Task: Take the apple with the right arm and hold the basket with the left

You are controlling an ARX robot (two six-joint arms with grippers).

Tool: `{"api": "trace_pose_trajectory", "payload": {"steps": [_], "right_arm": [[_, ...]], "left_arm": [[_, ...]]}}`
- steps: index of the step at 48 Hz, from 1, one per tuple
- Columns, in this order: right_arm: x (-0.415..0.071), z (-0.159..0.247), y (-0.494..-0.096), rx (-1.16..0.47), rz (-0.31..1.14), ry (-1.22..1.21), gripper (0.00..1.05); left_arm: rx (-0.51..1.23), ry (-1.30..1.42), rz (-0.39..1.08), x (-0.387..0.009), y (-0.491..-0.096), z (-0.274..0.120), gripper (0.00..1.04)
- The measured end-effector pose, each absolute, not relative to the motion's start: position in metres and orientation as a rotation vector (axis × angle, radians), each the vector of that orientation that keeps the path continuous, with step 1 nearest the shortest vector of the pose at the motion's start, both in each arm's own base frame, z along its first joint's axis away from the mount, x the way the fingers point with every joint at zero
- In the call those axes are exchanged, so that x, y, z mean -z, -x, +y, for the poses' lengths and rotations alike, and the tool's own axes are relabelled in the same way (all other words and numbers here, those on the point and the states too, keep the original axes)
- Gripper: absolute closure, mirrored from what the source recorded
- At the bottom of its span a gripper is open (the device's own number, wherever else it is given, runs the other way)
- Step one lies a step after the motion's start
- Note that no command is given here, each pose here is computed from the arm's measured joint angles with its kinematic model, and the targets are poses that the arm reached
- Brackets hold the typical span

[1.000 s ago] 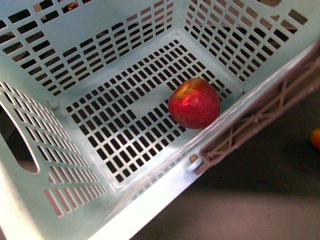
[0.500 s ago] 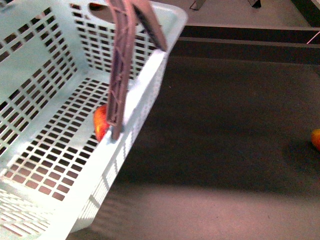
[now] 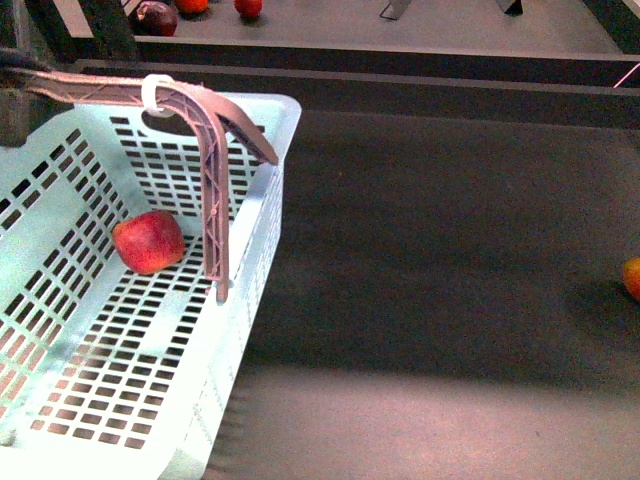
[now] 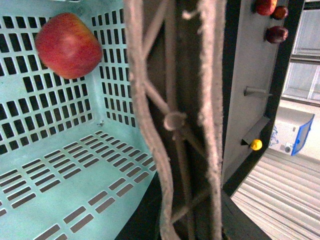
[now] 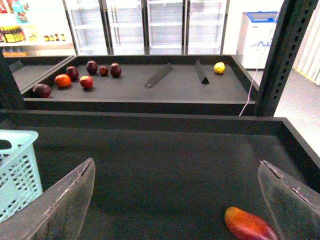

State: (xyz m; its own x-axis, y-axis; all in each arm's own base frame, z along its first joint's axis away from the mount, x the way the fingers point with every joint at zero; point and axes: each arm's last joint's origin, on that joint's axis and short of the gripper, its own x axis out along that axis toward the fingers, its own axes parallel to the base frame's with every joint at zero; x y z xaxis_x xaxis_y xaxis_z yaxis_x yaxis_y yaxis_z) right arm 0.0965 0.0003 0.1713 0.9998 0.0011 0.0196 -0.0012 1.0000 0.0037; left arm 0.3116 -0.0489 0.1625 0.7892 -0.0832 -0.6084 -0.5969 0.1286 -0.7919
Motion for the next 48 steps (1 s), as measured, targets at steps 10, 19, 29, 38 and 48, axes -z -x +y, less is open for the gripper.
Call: {"api": "trace_pose_trajectory", "payload": {"steps": [10,19,29,38,48], "right_arm": [[-0.171,0.0,-0.097,-0.001,-0.02,-0.003,0.09],[-0.171,0.0,-0.097,-0.001,-0.02,-0.004,0.09],[-0.171,0.0,-0.097,-0.001,-0.02,-0.003,0.09],[-0.171,0.0,-0.097,-0.001,-0.02,-0.003,0.09],[-0.171,0.0,-0.097,-0.001,-0.02,-0.004,0.09]], "left_arm": [[-0.441,1.404,0.601,-0.151,-0.309,-0.043,0.98],[-0.462,1.388,0.622,-0.149,-0.306,-0.043,0.94],[-0.482,1.387,0.642,-0.16,-0.294,-0.043,0.56],[-0.534,1.372,0.659,-0.177,-0.262,-0.039,0.19],[-0.563,1.336,0.599,-0.207,-0.23,-0.031,0.07]]}}
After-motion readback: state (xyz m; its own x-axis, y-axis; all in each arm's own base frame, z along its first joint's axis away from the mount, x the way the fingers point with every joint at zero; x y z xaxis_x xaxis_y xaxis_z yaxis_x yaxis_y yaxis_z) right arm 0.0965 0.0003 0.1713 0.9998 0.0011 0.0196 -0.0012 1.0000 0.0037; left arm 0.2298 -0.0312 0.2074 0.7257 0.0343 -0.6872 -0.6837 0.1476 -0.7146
